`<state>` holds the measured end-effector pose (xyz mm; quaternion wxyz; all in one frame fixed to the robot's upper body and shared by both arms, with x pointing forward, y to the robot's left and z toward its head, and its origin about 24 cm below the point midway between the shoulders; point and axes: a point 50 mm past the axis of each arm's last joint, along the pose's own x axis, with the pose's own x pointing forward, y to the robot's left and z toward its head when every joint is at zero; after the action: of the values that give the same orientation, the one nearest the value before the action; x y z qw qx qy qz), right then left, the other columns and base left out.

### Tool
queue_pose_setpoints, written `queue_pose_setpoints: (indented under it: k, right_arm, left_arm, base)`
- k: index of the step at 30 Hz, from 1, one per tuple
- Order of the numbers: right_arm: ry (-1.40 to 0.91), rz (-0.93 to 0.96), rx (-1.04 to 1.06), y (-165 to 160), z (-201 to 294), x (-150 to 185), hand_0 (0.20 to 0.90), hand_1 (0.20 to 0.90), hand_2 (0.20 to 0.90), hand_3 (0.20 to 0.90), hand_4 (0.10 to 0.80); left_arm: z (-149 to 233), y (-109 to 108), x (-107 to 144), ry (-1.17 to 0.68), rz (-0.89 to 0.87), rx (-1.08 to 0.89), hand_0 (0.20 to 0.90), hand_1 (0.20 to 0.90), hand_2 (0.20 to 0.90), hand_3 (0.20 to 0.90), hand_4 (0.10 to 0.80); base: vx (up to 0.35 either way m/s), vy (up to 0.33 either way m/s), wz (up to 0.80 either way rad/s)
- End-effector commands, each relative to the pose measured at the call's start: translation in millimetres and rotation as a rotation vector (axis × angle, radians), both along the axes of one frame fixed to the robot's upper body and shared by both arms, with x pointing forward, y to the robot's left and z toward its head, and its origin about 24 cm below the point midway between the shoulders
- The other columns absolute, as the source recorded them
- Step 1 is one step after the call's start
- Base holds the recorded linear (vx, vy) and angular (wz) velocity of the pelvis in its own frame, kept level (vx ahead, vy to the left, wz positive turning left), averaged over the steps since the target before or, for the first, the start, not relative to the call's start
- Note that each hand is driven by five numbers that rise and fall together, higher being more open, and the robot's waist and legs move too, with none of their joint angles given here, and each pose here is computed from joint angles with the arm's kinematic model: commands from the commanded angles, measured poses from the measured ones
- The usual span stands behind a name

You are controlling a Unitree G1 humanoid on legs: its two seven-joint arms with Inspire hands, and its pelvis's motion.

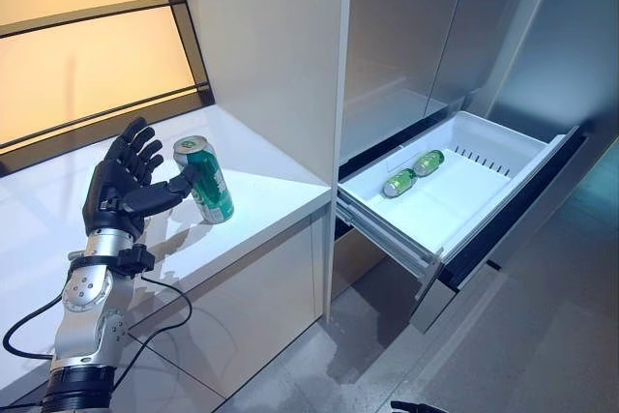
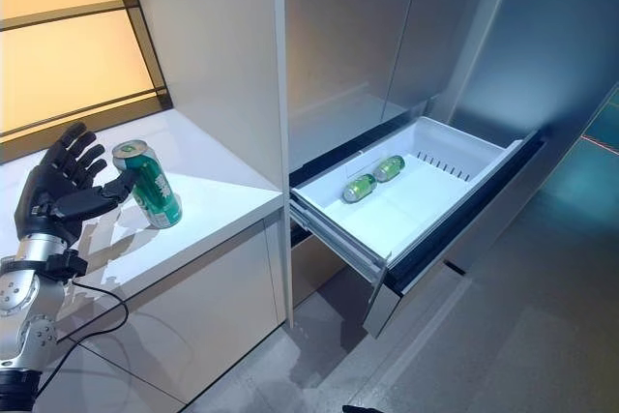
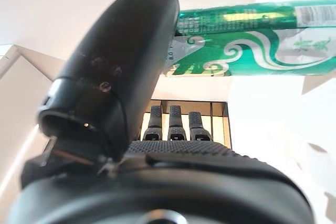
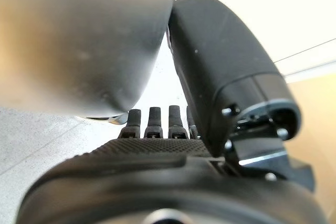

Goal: Put drinks into fridge and close the fridge

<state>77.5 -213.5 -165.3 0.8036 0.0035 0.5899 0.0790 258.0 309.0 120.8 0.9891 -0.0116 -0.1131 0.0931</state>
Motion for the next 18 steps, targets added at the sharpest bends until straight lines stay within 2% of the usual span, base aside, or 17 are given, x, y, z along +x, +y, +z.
queue_pose_setpoints:
  k: [1,18]
  right_arm:
    - [0.013,0.078,-0.004,-6.8,2.1,2.3,0.9,0.9,0.9,0.9,0.8]
    - [0.026,0.062,-0.006,-7.8,1.2,-1.4,0.9,0.9,0.9,0.9,0.8]
  left_arm:
    - [71.1,11.6,11.6,-0.249,0.004,0.101,0.9,0.9,0.9,0.9,0.8]
    - [82.1,10.7,21.8,-0.247,-0.036,0.094,0.9,0.9,0.9,0.9,0.8]
  base:
    - [0.0,0.0,0.0]
    - [0.015,0.004,-0.06]
